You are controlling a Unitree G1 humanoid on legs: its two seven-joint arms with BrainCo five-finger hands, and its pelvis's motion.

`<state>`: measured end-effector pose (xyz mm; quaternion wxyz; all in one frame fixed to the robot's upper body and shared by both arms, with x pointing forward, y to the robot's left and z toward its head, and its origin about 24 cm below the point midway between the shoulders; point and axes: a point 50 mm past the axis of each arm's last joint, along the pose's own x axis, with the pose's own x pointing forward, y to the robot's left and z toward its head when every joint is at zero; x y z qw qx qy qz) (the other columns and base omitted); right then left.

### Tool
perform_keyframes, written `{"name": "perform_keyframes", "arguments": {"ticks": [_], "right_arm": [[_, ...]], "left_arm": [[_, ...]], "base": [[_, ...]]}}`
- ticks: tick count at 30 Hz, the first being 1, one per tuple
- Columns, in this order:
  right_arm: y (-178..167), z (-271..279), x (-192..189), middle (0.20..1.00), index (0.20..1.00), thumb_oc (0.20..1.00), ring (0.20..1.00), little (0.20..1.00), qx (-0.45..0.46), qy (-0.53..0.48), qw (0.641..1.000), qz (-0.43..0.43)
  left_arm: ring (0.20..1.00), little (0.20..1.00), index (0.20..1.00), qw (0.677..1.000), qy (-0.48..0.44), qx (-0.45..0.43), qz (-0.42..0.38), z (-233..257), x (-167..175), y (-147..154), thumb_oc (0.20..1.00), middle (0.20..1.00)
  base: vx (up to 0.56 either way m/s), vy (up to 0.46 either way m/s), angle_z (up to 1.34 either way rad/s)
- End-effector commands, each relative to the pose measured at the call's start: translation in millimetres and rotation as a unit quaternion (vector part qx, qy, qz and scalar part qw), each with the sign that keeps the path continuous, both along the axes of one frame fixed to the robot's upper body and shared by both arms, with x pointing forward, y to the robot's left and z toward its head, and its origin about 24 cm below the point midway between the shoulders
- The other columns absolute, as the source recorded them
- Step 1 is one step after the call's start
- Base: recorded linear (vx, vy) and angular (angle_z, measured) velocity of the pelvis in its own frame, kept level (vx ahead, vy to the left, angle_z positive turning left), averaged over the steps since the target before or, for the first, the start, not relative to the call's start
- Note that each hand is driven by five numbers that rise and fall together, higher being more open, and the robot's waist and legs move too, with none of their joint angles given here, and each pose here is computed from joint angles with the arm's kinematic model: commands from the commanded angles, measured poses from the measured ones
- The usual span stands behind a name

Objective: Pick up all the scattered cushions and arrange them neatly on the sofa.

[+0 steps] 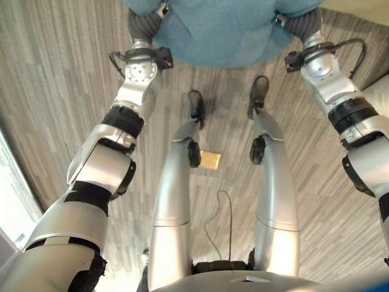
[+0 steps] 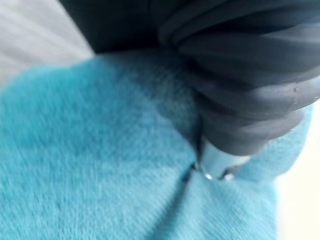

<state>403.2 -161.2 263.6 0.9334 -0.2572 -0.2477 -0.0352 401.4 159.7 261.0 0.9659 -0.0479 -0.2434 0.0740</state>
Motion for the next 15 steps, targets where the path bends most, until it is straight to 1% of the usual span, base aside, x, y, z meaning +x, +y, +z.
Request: {"name": "perform_keyframes", "arguments": {"ticks": [1,3,5,7,8,9,10,11,12,15], "right_arm": [[64,5,-20,0.2,0.2,0.2,0.2,0.2,-0.014,-0.064,0.988,0.136],[55,3,-26,0.2,0.2,0.2,0.2,0.2,-0.014,-0.076,0.988,0.137],[42,-8,-40,0.2,0.2,0.2,0.2,0.2,0.012,-0.087,0.986,0.144],[26,-29,-62,0.2,0.2,0.2,0.2,0.2,0.041,-0.101,0.983,0.146],[26,-30,-63,0.2,0.2,0.2,0.2,0.2,0.041,-0.099,0.984,0.145],[17,-46,-75,0.2,0.2,0.2,0.2,0.2,0.059,-0.098,0.984,0.138],[17,-46,-76,0.2,0.2,0.2,0.2,0.2,0.06,-0.097,0.984,0.138],[16,-53,-80,0.2,0.2,0.2,0.2,0.2,0.066,-0.091,0.984,0.139],[12,-72,-85,0.2,0.2,0.2,0.2,0.2,0.081,-0.065,0.985,0.136],[8,-99,-91,0.2,0.2,0.2,0.2,0.2,0.093,-0.019,0.987,0.128]], "left_arm": [[0.2,0.2,0.2,0.992,-0.075,0.016,-0.097,2,-19,-49,0.2,0.2],[0.2,0.2,0.2,0.991,-0.077,0.024,-0.111,-8,-27,-52,0.2,0.2],[0.2,0.2,0.2,0.989,-0.074,0.027,-0.127,-26,-39,-51,0.2,0.2],[0.2,0.2,0.2,0.989,-0.058,0.024,-0.135,-56,-55,-46,0.2,0.2],[0.2,0.2,0.2,0.989,-0.056,0.024,-0.135,-57,-55,-46,0.2,0.2],[0.2,0.2,0.2,0.989,-0.047,0.021,-0.142,-72,-66,-44,0.2,0.2],[0.2,0.2,0.2,0.989,-0.046,0.021,-0.142,-73,-66,-44,0.2,0.2],[0.2,0.2,0.2,0.989,-0.037,0.011,-0.146,-80,-69,-44,0.2,0.2],[0.2,0.2,0.2,0.989,-0.013,0.001,-0.147,-98,-74,-41,0.2,0.2],[0.2,0.2,0.2,0.989,0.012,-0.007,-0.149,-117,-84,-36,0.2,0.2]], "base": [[0.0,0.0,0.0],[0.0,0.0,0.0],[0.01,-0.011,0.02],[0.01,-0.009,-0.02],[-0.04,-0.028,0.01],[-0.06,-0.002,0.04],[-0.04,-0.006,0.09],[0.06,-0.003,0.08],[0.07,0.002,0.03],[0.08,0.003,-0.04]]}}
